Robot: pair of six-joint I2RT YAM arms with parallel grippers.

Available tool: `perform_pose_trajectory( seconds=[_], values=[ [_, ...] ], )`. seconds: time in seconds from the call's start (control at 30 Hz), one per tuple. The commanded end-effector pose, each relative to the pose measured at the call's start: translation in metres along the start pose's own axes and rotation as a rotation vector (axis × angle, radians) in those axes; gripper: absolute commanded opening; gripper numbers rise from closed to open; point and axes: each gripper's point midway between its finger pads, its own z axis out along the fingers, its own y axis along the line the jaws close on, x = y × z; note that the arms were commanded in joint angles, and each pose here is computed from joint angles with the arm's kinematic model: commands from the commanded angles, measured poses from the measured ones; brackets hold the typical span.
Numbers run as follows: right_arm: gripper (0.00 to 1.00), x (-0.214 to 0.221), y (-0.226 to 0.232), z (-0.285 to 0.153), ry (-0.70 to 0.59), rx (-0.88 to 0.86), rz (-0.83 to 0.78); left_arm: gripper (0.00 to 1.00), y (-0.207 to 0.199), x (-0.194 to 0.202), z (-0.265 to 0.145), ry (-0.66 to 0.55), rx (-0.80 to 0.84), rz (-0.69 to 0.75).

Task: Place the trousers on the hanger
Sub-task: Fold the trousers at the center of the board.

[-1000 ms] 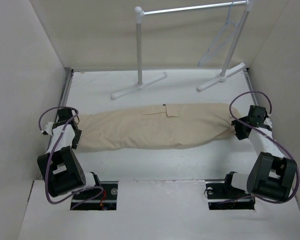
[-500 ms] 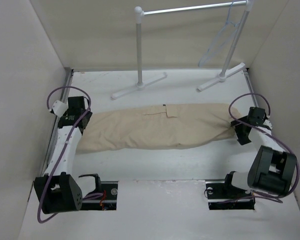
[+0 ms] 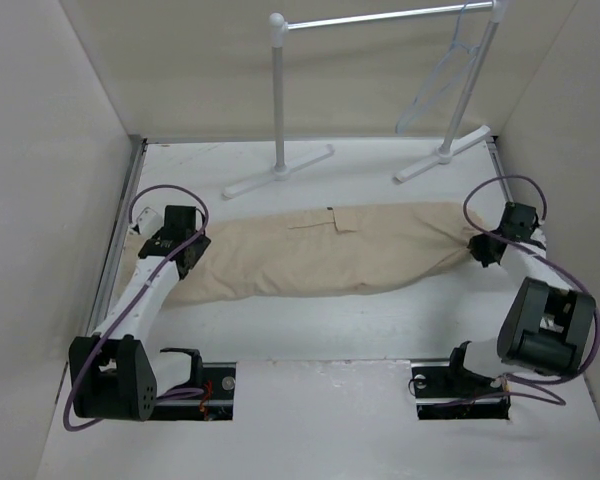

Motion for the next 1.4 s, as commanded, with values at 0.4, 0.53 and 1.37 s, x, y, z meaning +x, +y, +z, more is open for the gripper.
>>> perform_pose_trajectory(
  seconds=[0.4,0.53,1.37],
  values=[
    [0.12,-0.116,0.154,-0.256,-0.499,-0.570,-0.176,0.54,-0.115,0.078,-0.079,0.092,0.345,0.197],
    [0.12,-0.042,0.195,-0.279,-0.351,-0.752,-0.368,0.55,-0.114,0.054,-0.096,0.046,0.385,0.145],
    [0.75,0.453,0.174,-0.287,0.392,-0.825,-1.202,0.58,-0.001,-0.044,-0.069,-0.059,0.261,-0.235]
  ],
)
